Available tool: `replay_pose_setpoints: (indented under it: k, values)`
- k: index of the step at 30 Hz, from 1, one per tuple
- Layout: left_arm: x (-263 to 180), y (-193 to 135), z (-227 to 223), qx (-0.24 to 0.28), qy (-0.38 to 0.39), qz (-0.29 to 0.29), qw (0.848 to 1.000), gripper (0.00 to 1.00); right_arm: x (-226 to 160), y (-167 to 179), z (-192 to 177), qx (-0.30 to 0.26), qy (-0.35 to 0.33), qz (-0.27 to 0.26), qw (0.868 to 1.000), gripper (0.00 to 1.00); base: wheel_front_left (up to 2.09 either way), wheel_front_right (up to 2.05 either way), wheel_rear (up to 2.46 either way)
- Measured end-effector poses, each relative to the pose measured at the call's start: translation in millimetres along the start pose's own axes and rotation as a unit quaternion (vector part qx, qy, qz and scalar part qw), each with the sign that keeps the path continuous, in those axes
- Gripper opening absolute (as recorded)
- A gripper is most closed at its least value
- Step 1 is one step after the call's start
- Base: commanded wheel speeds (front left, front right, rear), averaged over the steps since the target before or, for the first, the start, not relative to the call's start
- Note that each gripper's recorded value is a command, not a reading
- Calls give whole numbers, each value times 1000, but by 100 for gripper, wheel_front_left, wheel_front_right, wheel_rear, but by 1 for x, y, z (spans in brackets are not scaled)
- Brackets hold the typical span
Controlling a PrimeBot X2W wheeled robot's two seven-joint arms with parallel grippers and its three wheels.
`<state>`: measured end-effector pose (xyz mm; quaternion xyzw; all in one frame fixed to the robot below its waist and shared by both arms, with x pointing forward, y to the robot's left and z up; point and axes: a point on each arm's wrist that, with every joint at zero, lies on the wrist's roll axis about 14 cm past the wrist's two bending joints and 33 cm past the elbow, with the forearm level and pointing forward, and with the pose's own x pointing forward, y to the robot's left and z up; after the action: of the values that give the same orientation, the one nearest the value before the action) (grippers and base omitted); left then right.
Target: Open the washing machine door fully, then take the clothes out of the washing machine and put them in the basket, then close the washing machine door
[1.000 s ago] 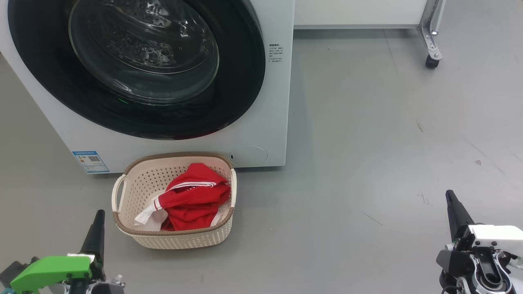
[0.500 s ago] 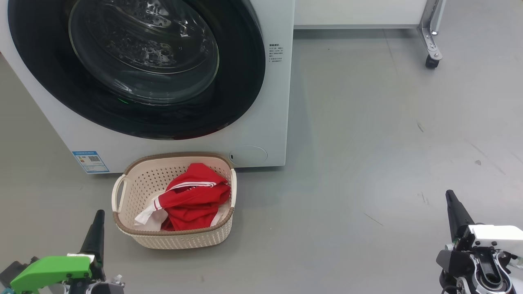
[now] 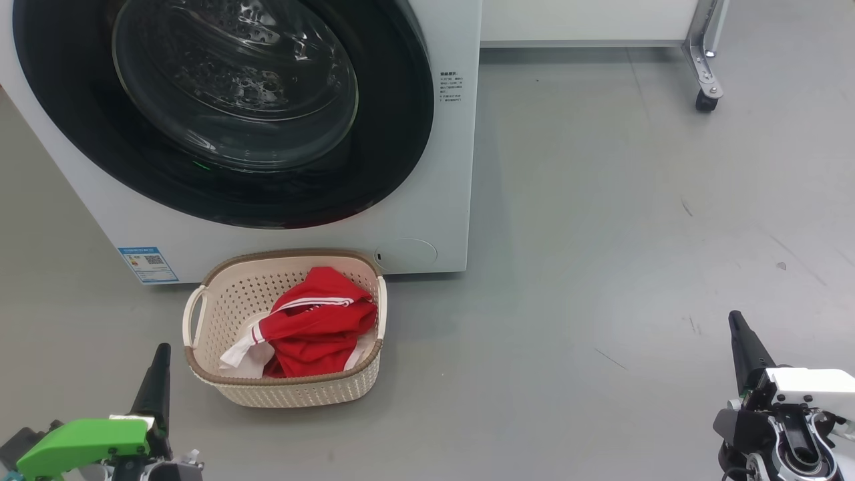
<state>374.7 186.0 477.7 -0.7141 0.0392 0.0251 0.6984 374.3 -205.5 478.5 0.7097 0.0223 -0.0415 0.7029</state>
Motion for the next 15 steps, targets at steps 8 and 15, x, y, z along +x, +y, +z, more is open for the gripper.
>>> replay_pose_setpoints:
  k: [8,15]
  values:
    - [0,0,0,0,1,0,1000,0,0,0,0,0,0,0,1000,0,0,0,0]
    - [0,0,0,0,2,0,1000,0,0,0,0,0,0,0,1000,0,0,0,0]
